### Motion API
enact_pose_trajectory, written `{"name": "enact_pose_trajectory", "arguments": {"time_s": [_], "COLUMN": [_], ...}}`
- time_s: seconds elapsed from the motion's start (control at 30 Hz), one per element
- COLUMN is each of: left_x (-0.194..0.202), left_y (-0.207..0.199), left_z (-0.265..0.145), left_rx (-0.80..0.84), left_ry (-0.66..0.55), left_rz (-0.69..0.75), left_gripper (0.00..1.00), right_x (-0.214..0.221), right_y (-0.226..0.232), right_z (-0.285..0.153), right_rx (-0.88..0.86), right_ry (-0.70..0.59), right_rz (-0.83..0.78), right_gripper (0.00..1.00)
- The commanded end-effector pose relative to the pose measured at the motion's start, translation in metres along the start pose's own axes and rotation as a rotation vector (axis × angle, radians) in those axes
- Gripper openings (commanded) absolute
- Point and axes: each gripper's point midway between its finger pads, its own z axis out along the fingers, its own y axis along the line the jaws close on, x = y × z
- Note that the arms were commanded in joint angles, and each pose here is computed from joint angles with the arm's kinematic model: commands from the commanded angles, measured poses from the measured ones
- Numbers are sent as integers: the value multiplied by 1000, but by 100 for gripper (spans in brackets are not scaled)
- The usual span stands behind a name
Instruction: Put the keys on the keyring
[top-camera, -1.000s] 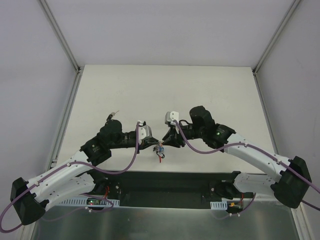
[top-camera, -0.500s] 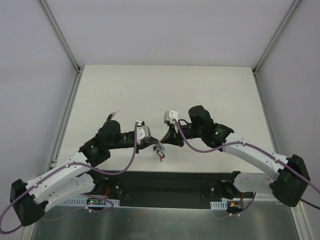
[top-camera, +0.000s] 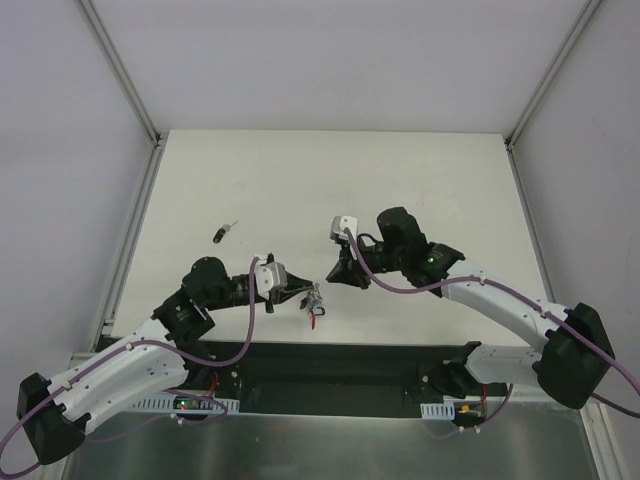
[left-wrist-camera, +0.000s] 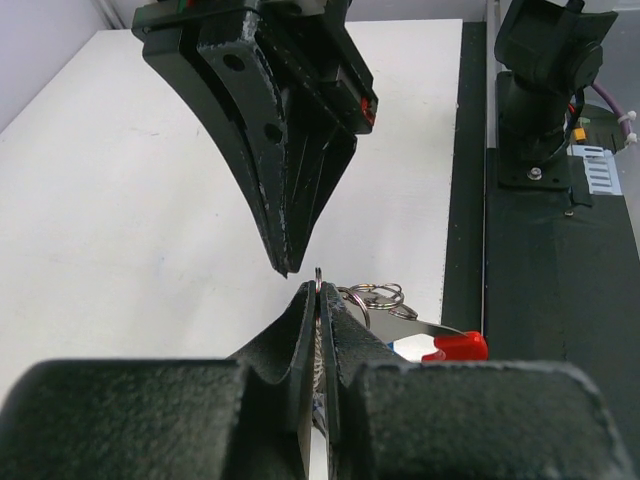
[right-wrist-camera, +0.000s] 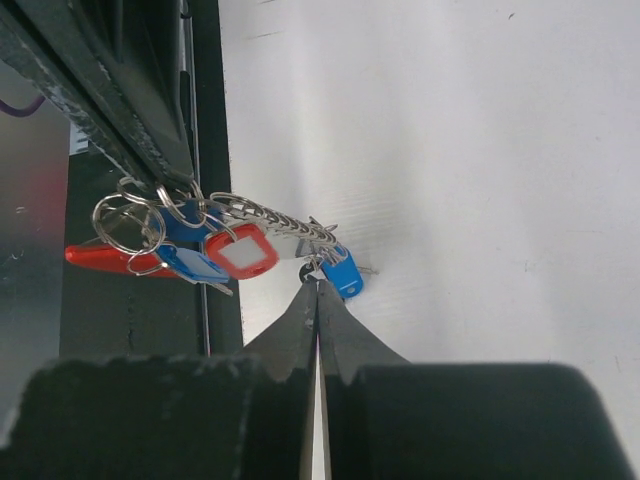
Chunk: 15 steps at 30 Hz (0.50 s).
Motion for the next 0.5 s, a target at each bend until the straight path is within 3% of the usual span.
{"name": "enact_pose_trajectory", "arguments": {"time_s": [0.0,0.07,0.1,0.23,0.47], "left_x": [-19,-19,-18,-14,-1], "left_y": [2,2,3,14,70], "left_z": [3,4,4,9,17], "left_rx": [0,2,-1,-43,-263], "left_ry": [-84,-81,-80,-53,57], "left_rz": [24,26,26,20,17], "left_gripper": [0,0,0,0,0], "right_x": [-25,-26,-27,-26,-16], "right_y": [9,15,18,8,-64], "right_z": [-12,-12,-12,-16,-62], "right_rx": [-20,-51,-67,16,529], "right_ry": [-46,-54,-58,-52,-44], "right_rz": [-67,-68,-67,-66,92], "right_gripper": [6,14,23,33,51]}}
